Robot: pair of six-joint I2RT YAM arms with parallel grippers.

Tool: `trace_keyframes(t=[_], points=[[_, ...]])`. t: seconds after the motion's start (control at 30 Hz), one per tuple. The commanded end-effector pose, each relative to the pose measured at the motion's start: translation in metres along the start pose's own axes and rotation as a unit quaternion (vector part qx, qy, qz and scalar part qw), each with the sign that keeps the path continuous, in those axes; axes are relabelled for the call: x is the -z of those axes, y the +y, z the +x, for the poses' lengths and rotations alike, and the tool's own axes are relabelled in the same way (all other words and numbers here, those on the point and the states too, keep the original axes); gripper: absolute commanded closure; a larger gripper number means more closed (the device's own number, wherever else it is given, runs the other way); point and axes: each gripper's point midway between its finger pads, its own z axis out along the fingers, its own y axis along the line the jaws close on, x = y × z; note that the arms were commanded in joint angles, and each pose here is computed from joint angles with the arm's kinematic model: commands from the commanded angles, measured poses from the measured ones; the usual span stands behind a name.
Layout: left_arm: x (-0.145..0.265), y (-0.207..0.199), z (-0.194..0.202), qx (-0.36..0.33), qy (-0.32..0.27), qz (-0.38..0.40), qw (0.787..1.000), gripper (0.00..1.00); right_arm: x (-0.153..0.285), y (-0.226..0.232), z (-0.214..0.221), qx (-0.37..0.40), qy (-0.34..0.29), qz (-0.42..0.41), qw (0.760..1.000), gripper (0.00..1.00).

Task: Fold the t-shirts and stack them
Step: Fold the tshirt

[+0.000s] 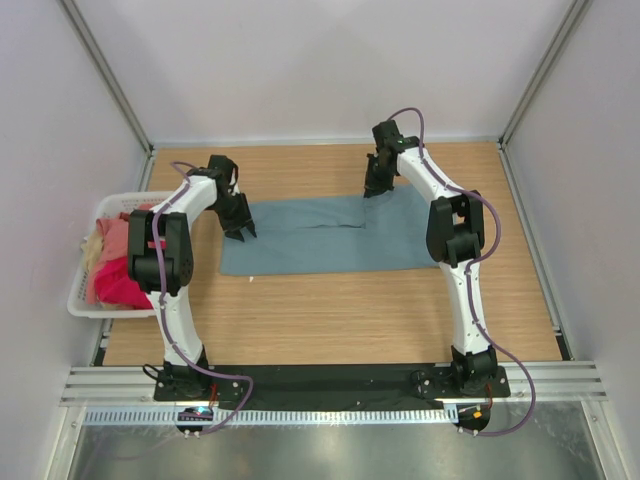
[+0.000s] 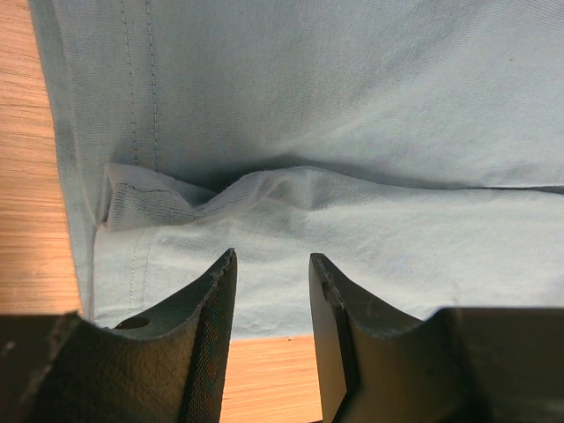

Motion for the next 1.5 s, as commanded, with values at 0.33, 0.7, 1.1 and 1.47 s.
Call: trace_keyframes(t=[0.33, 0.7, 1.1, 1.47], points=[[0.014, -0.009, -0.011, 0.001, -0.024, 0.022, 0.999, 0.60, 0.025, 0.031, -0.030, -0.007, -0.049, -0.061, 0.997, 0.93], [0.028, -0.009, -0.019, -0.005, -0.045, 0.011, 0.999, 0.59, 0.055, -0.011, -0.035, -0.044, -0.040, -0.013, 0.998, 0.40], [0.044, -0.021, -0.025, -0.014, -0.067, 0.023, 0.997, 0.56, 0.125, -0.120, 0.034, -0.130, 0.008, 0.186, 0.974, 0.33], [0.060, -0.034, -0.009, -0.034, -0.079, 0.032, 0.996, 0.52, 0.104, -0.147, 0.114, -0.351, 0.004, 0.213, 0.912, 0.21]])
